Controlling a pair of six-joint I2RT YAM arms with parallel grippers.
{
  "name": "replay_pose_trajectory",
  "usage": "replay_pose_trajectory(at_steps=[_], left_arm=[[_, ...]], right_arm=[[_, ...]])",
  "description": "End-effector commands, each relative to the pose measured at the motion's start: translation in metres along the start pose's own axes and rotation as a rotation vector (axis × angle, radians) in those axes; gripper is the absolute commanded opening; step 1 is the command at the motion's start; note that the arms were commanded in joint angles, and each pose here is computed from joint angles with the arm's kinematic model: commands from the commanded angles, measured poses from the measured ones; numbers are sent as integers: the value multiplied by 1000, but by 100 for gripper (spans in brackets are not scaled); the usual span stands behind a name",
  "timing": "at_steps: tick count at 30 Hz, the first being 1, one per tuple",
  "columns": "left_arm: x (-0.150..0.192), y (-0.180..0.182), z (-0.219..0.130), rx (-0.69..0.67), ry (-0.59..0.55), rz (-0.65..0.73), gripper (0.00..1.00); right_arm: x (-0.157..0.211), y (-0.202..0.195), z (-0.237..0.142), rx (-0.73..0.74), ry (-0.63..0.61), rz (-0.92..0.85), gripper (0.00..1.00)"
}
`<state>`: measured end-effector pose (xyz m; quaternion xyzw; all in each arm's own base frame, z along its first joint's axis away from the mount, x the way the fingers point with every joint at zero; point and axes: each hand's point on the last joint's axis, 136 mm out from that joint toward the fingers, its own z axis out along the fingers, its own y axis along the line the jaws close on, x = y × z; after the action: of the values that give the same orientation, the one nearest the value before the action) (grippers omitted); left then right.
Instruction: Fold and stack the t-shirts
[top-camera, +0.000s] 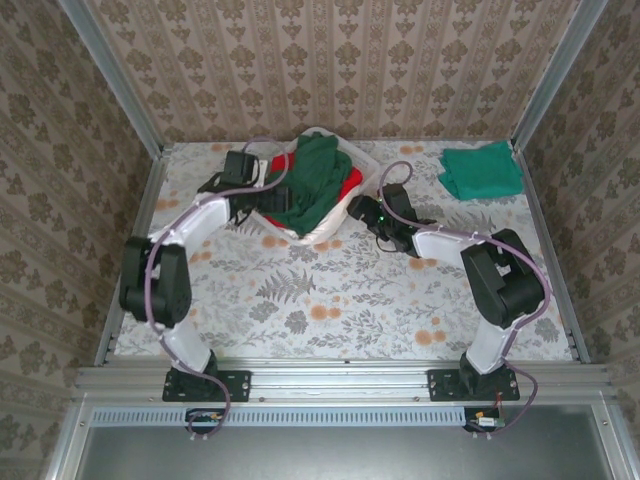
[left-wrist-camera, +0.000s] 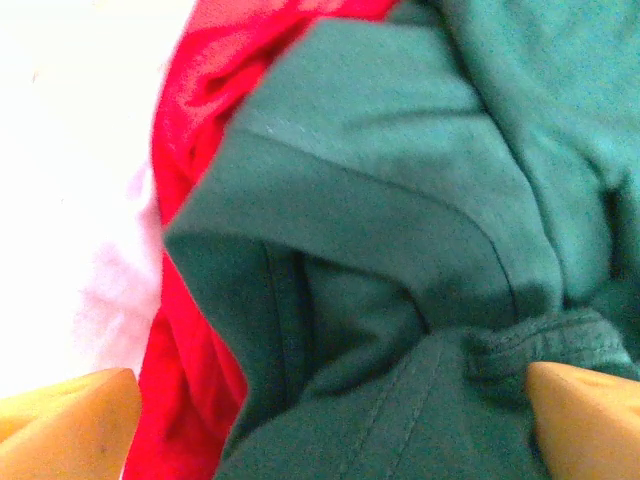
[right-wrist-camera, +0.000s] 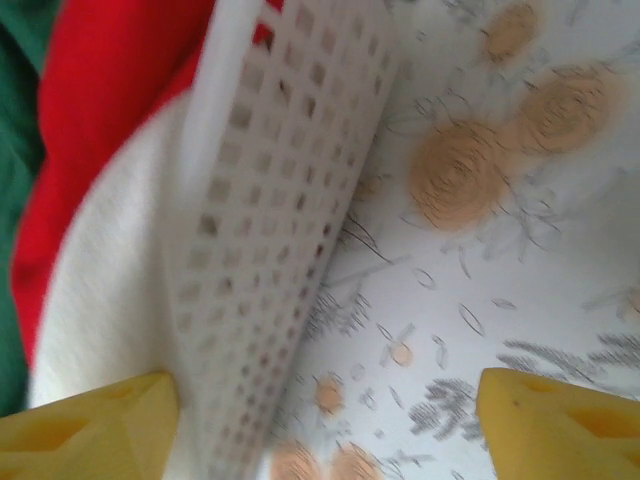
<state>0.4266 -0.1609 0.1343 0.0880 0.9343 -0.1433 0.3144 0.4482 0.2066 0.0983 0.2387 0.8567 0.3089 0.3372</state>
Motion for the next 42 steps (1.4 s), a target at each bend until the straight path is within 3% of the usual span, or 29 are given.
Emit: replay_pose_trajectory(at_steps=[1, 6, 11, 15, 20, 22, 25, 28, 30, 33, 42], left_arm=[[42, 28, -16, -97, 72, -87, 100], [36, 62, -58, -196, 4, -149, 100], [9, 59, -107, -314, -61, -75, 100], [-2, 17, -127, -300, -119, 64, 100], [15, -57, -84, -163, -71, 262, 99], [22, -73, -58, -152, -13, 319, 93], [24, -72, -24, -223, 74, 346, 74], [25, -63, 1, -297, 134, 373, 70], [24, -54, 11, -354, 156, 380, 55], [24, -39, 13, -419, 176, 364, 35], [21, 71, -7, -523, 150, 55, 17]], right_arm=[[-16, 33, 22, -85, -29, 72, 73], [15, 68, 52, -126, 47, 47, 65], [41, 98, 62, -166, 91, 1, 62], [26, 85, 36, -114, 66, -72, 69], [-11, 23, -29, -37, -23, -63, 76], [-17, -11, -60, 2, -46, -47, 79], [-18, -45, -105, 40, -92, -68, 83], [-14, -68, -143, 92, -126, -113, 88], [-11, -77, -162, 101, -150, -129, 90], [-9, -85, -188, 98, -196, -148, 92], [-3, -91, -210, 78, -231, -160, 95]])
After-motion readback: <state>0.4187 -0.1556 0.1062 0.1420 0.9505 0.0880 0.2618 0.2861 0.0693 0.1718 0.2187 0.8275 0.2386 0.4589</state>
